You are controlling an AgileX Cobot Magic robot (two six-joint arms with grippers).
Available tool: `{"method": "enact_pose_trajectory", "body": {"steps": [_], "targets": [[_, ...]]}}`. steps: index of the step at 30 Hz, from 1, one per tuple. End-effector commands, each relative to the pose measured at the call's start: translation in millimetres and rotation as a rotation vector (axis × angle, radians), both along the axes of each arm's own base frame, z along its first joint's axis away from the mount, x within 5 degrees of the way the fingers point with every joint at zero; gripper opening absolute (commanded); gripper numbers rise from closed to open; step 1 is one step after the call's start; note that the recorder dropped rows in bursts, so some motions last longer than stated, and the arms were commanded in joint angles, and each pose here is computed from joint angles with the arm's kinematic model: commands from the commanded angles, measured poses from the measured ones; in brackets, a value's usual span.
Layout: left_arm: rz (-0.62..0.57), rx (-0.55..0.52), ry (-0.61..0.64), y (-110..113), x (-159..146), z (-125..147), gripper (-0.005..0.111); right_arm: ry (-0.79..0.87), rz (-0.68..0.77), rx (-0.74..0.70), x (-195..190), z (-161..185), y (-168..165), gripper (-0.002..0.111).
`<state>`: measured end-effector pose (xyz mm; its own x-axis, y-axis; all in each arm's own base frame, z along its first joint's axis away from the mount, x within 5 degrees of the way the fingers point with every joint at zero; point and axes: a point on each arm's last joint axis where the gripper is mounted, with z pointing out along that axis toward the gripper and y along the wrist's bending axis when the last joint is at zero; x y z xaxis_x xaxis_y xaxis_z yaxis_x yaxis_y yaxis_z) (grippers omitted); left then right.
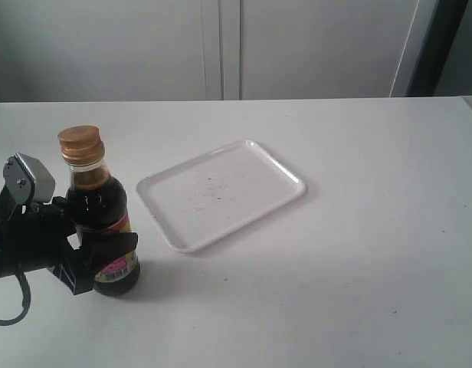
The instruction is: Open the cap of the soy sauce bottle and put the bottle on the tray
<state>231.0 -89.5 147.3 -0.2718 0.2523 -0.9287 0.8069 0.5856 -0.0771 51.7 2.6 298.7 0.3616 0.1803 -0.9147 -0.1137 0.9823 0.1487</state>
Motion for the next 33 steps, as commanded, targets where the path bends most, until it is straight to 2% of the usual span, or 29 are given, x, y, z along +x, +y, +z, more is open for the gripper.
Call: {"method": "enact_pose_trajectory", "body": {"steps": [1,7,12,17,20,24,26,29,33], "targets": [[-0.030,0.020,0.012,-2.0,-3.3,-2.1,0.000,0.022,-0.017,-0.039,14.1,23.5,0.8,0.000],[-0.033,0.021,0.012,-2.0,-3.5,-2.2,0.000,0.145,-0.024,-0.111,43.9,43.1,3.3,0.000],[-0.033,0.021,0.012,-2.0,-3.5,-2.2,0.000,0.294,-0.033,-0.187,73.1,46.3,4.8,0.000],[-0.033,0.021,0.012,-2.0,-3.5,-2.2,0.000,0.543,-0.023,-0.258,107.2,38.8,7.2,0.000],[-0.033,0.021,0.012,-2.0,-3.5,-2.2,0.000,0.732,0.036,-0.358,126.4,29.5,17.1,0.000],[-0.033,0.021,0.012,-2.0,-3.5,-2.2,0.000,0.875,0.100,-0.421,138.3,23.9,28.7,0.000],[-0.033,0.021,0.012,-2.0,-3.5,-2.2,0.000,0.918,0.189,-0.443,145.2,20.3,41.9,0.000],[-0.033,0.021,0.012,-2.0,-3.5,-2.2,0.000,0.952,0.410,-0.496,151.4,11.0,69.5,0.000],[-0.033,0.021,0.012,-2.0,-3.5,-2.2,0.000,1.012,0.626,-0.492,156.3,3.4,89.7,0.000]]}}
